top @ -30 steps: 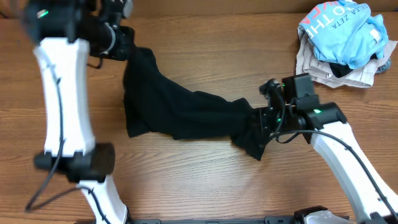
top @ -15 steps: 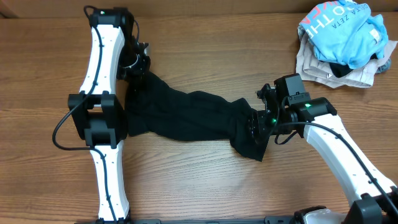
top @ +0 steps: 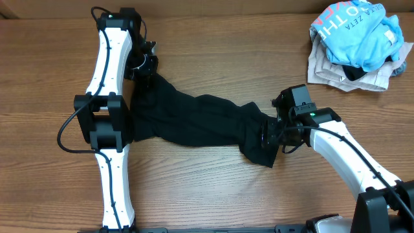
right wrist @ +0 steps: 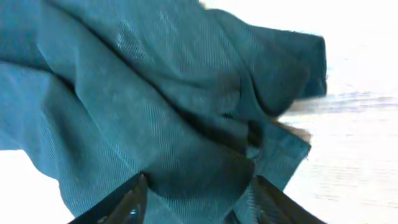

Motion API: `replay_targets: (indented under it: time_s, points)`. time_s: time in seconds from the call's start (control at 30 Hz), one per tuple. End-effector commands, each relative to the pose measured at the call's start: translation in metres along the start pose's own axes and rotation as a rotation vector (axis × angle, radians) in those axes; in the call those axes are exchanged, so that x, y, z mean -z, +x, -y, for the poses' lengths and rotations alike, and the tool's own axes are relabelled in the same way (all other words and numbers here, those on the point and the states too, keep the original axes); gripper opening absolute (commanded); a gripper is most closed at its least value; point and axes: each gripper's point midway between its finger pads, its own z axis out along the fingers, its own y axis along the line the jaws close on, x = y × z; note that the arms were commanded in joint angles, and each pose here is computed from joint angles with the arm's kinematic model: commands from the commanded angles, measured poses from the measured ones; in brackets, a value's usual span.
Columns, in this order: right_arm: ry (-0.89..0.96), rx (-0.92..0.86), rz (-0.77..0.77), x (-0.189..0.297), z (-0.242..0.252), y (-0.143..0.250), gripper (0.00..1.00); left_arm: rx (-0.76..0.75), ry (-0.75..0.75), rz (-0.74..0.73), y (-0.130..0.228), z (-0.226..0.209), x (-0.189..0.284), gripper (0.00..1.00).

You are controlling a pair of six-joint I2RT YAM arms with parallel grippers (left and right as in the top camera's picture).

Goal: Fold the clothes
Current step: 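Stretch the t-shirt between both grippers and lay it on the table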

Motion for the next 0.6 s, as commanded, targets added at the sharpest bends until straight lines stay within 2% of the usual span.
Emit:
replay_targets:
  time_s: [0.0, 0.1, 0.37, 0.4, 0.57]
  points:
    - [0.007, -0.014, 0.02, -0.001, 0.001, -0.003, 0.53, 0.019, -0.009, 0.026, -0.007, -0.001, -0.001, 0.04]
    - [0.005, -0.011, 0.028, -0.003, 0.001, -0.004, 0.48, 0.015, -0.011, 0.047, -0.012, -0.001, -0.001, 0.05]
    - [-0.003, -0.006, 0.051, -0.003, -0.001, -0.01, 0.06, 0.015, -0.011, 0.054, -0.014, -0.002, -0.001, 0.04]
    - [-0.005, -0.004, 0.059, -0.003, -0.001, -0.012, 0.04, 0.015, -0.012, 0.054, -0.014, -0.002, -0.001, 0.04]
    - [-0.012, 0.002, 0.093, -0.003, -0.003, -0.02, 0.04, 0.016, -0.011, 0.055, -0.014, -0.002, -0.001, 0.04]
